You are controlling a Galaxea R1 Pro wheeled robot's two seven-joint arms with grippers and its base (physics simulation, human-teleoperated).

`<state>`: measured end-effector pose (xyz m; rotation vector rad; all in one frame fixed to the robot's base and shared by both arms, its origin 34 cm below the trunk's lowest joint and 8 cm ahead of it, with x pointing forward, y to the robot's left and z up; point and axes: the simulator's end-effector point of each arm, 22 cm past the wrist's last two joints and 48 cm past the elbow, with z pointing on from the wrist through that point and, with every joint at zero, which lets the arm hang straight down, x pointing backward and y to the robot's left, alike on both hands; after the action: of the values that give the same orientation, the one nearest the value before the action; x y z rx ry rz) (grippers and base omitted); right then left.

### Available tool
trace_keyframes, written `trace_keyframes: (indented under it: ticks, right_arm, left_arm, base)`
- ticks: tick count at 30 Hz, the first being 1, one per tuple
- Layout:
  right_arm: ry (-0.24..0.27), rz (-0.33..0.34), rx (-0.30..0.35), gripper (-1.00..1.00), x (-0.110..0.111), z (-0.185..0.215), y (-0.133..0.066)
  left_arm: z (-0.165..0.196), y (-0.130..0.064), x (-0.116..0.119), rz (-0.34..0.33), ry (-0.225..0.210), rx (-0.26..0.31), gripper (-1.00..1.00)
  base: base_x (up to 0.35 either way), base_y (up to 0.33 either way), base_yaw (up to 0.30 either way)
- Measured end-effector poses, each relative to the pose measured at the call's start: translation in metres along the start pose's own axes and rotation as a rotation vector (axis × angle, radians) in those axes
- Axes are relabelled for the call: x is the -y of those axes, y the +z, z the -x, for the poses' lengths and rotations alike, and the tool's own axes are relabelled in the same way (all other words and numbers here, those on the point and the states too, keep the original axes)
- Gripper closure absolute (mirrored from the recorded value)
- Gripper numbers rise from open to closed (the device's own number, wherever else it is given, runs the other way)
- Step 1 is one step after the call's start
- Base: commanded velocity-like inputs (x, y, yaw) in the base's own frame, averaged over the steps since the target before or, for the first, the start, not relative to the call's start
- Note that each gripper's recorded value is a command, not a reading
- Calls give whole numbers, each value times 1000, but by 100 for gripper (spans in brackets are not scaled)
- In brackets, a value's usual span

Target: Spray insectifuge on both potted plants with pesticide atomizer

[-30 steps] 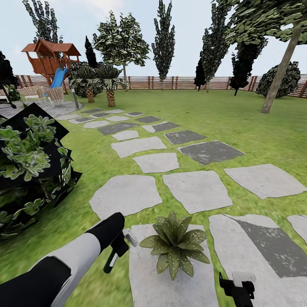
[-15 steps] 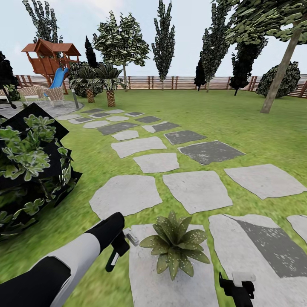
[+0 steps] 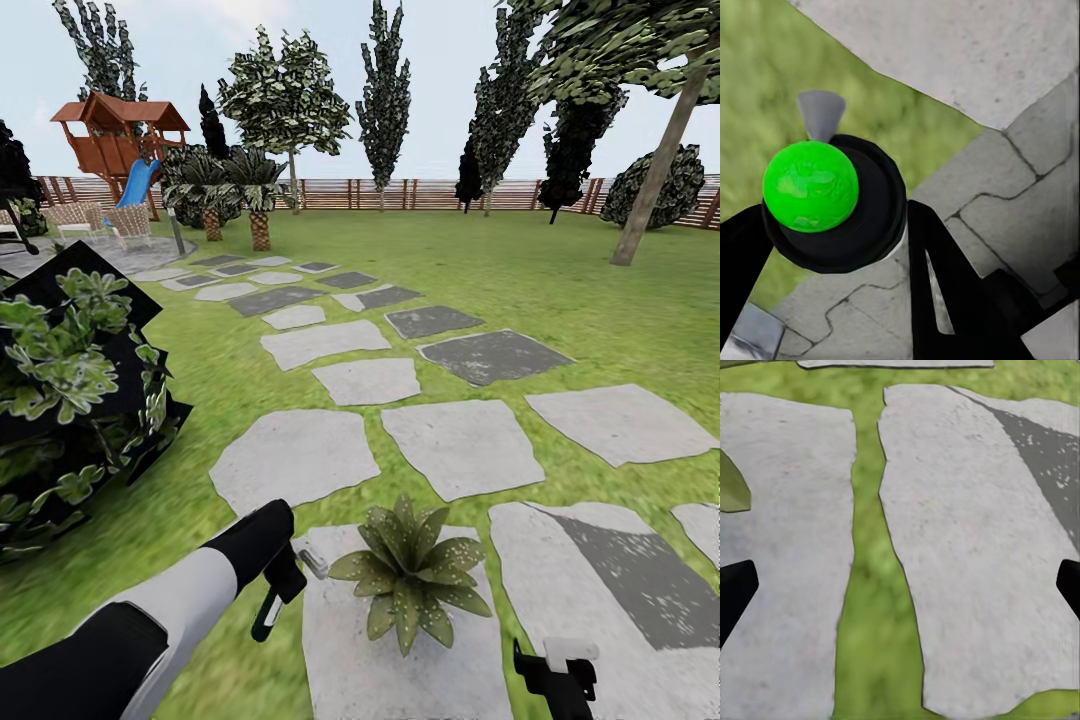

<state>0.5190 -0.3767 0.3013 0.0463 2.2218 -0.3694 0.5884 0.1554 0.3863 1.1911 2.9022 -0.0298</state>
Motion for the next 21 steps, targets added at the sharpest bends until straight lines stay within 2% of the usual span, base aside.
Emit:
trace_keyframes:
  ticks: [1,2,3,4,5,8,9,11,15,21]
  right_arm:
    - [0,0,0,-100,0,0,0]
    - [0,0,0,-100,0,0,0]
    - [-1,1,0,-100,0,0,0]
    - [-1,0,0,-100,0,0,0]
    - [-1,0,0,-100,0,0,0]
    - [-1,1,0,-100,0,0,0]
    - [-1,1,0,-100,0,0,0]
    - [-1,1,0,-100,0,0,0]
    - [-1,1,0,-100,0,0,0]
    - [-1,1,0,-100,0,0,0]
  left_arm:
    - [-2,5,12,-46,-16,8,100]
    - [0,11,38,-144,-25,42,100]
    - [2,12,49,-188,-7,63,100]
    - [6,11,67,-267,17,96,100]
    - [8,10,74,-295,40,111,100]
    - [5,12,68,-264,65,105,100]
    - [2,17,53,-199,71,91,100]
    - [-1,20,45,-162,63,85,100]
    - [2,19,43,-152,58,94,100]
    - [4,19,43,-150,61,98,100]
  base:
    - [-52,-19,0]
    - [-33,-12,0]
    - [-14,-5,0]
    - [-6,-2,0]
    - [-4,-1,0]
    - [-1,0,0]
    - [0,0,0]
    - [0,0,0]
    - [-47,0,0]
    - [-306,-45,0]
